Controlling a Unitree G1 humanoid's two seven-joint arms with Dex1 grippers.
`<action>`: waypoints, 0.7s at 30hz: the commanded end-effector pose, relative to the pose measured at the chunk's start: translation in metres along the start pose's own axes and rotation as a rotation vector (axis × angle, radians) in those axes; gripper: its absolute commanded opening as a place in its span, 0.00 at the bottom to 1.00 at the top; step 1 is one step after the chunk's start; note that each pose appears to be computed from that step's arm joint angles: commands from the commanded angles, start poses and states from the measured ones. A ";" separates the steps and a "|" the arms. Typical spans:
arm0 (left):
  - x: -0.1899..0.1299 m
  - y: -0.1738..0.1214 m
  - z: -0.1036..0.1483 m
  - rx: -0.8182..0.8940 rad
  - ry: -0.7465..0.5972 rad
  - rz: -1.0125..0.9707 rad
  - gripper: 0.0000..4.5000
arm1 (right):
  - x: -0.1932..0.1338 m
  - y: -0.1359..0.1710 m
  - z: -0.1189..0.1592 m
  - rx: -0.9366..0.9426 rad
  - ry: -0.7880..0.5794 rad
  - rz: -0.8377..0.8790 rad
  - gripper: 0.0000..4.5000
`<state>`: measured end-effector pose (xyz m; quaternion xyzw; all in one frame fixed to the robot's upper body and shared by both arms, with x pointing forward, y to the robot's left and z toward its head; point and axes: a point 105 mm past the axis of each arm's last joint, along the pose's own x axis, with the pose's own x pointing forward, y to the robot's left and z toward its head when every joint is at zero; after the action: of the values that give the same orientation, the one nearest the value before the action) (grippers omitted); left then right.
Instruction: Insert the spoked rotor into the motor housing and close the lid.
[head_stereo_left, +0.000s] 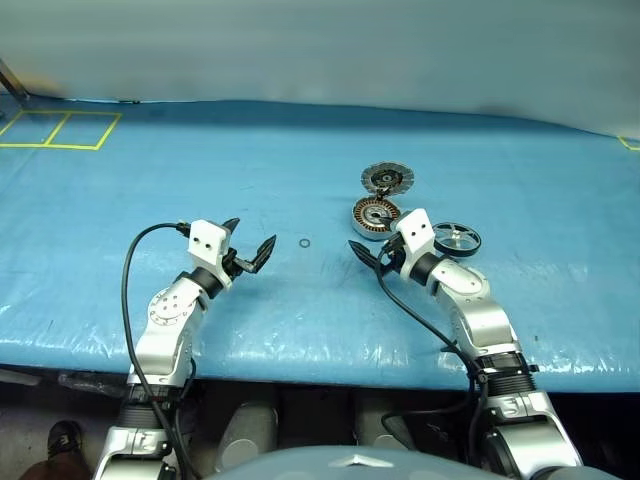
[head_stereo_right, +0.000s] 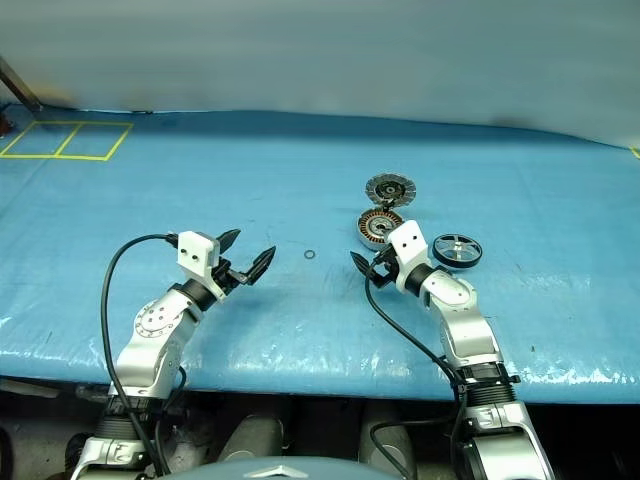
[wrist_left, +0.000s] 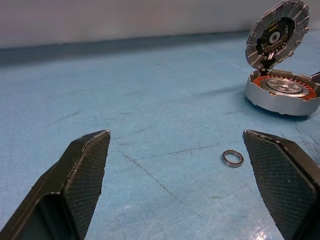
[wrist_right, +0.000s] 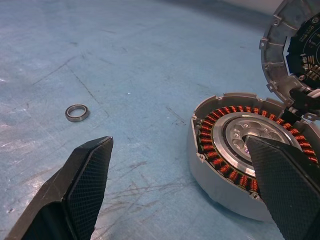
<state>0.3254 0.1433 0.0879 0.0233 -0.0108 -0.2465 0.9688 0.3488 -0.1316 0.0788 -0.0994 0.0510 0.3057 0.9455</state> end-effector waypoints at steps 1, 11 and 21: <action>0.003 -0.002 0.014 0.010 -0.054 -0.012 1.00 | 0.000 -0.002 0.017 -0.040 -0.052 0.005 0.99; 0.005 -0.003 0.017 0.011 -0.064 -0.016 1.00 | 0.000 -0.002 0.016 -0.042 -0.045 0.009 0.99; 0.008 -0.007 0.017 0.000 -0.058 -0.043 1.00 | -0.002 0.000 0.016 -0.039 -0.048 0.017 0.99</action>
<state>0.3269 0.1390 0.0919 0.0214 -0.0168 -0.2567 0.9661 0.3480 -0.1324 0.0789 -0.1039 0.0525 0.3108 0.9433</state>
